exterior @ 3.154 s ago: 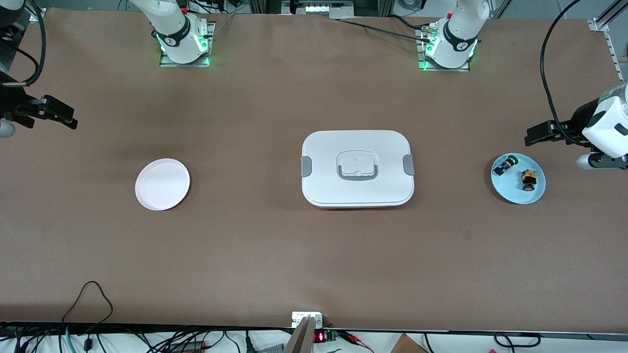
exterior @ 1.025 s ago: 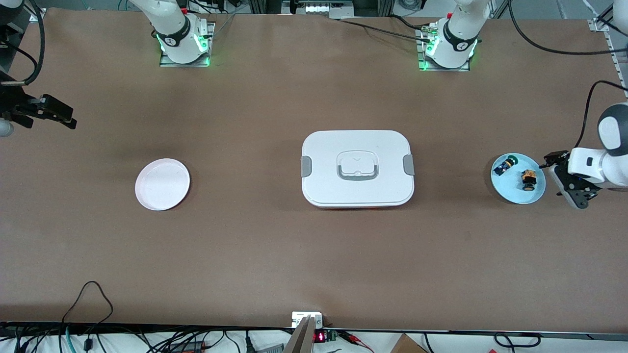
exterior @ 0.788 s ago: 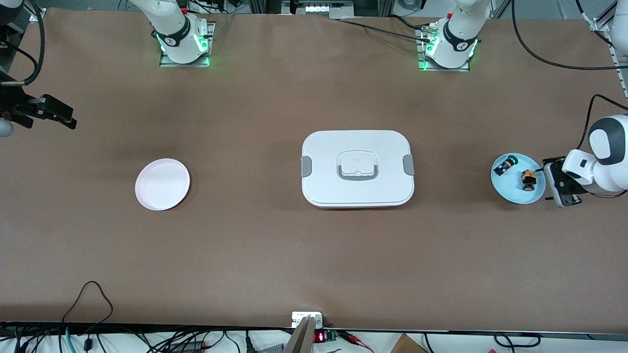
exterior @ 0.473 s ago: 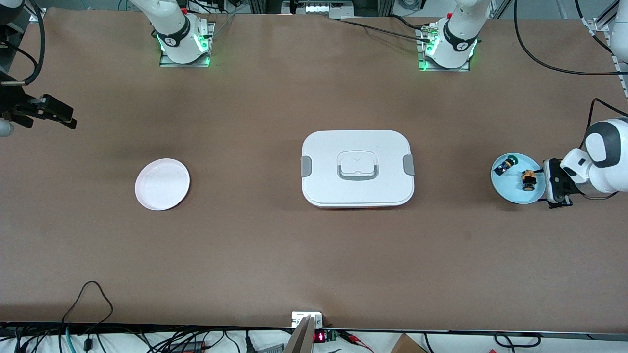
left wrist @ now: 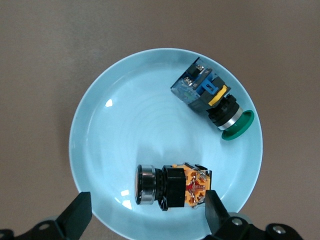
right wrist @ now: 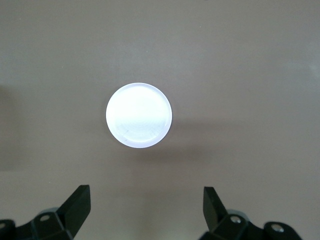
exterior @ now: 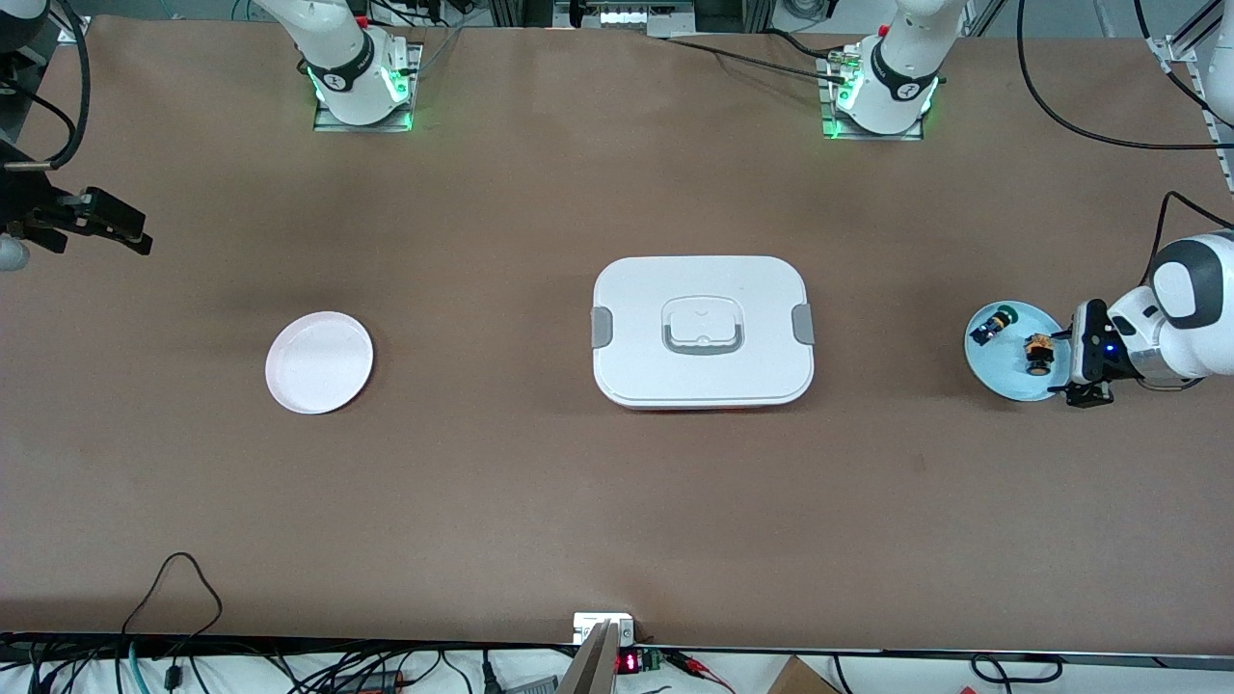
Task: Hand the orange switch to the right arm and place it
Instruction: 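Lower the left gripper onto the orange switch on the blue plate and grasp it, then lift the orange switch with the left gripper while the right gripper approaches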
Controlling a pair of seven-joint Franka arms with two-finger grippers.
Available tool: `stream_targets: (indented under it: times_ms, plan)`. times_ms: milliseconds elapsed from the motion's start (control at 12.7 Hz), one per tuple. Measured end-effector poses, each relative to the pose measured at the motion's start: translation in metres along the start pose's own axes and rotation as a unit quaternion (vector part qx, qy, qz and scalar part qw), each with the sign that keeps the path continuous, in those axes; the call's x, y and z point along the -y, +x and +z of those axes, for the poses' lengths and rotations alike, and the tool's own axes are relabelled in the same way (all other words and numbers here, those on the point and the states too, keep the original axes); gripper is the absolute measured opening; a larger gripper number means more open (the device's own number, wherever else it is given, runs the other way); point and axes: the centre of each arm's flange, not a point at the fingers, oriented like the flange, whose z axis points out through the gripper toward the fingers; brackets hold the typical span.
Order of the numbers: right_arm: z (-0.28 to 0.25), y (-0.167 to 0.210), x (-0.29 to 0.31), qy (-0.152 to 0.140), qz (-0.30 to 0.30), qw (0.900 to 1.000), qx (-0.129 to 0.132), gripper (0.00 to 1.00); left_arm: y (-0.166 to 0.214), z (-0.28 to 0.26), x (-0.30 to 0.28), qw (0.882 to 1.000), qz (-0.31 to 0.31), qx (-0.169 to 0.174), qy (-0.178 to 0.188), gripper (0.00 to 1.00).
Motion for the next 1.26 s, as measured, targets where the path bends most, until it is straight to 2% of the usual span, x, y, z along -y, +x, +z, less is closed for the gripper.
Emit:
stream_targets:
  times_ms: [315,552,710,867,1025,1104,1261]
  plan:
    - [0.011,0.006,0.017,0.001,-0.015,1.000,0.010,1.00,-0.002,0.014,-0.011,1.000,0.010,-0.013,-0.010,1.00]
    - [0.012,0.007,0.023,0.037,-0.011,0.999,0.010,1.00,-0.005,0.021,-0.019,1.000,0.005,-0.020,-0.016,1.00]
    - [0.011,0.007,0.034,0.092,-0.007,0.996,0.008,1.00,-0.005,0.023,-0.021,1.000,0.005,-0.022,-0.017,1.00]
    - [0.013,0.010,0.047,0.158,-0.001,0.987,0.012,1.00,-0.004,0.024,-0.021,1.000,0.006,-0.022,-0.016,1.00]
    - [0.019,0.014,0.057,0.202,0.004,0.979,0.019,1.00,-0.004,0.026,-0.021,1.000,0.010,-0.021,-0.013,1.00]
    - [0.022,0.016,0.066,0.230,0.005,0.973,0.023,1.00,-0.004,0.028,-0.020,1.000,0.011,-0.022,-0.011,1.00]
    - [0.030,0.023,0.089,0.308,0.009,0.951,0.037,1.00,-0.004,0.032,-0.020,1.000,0.012,-0.023,-0.010,0.99]
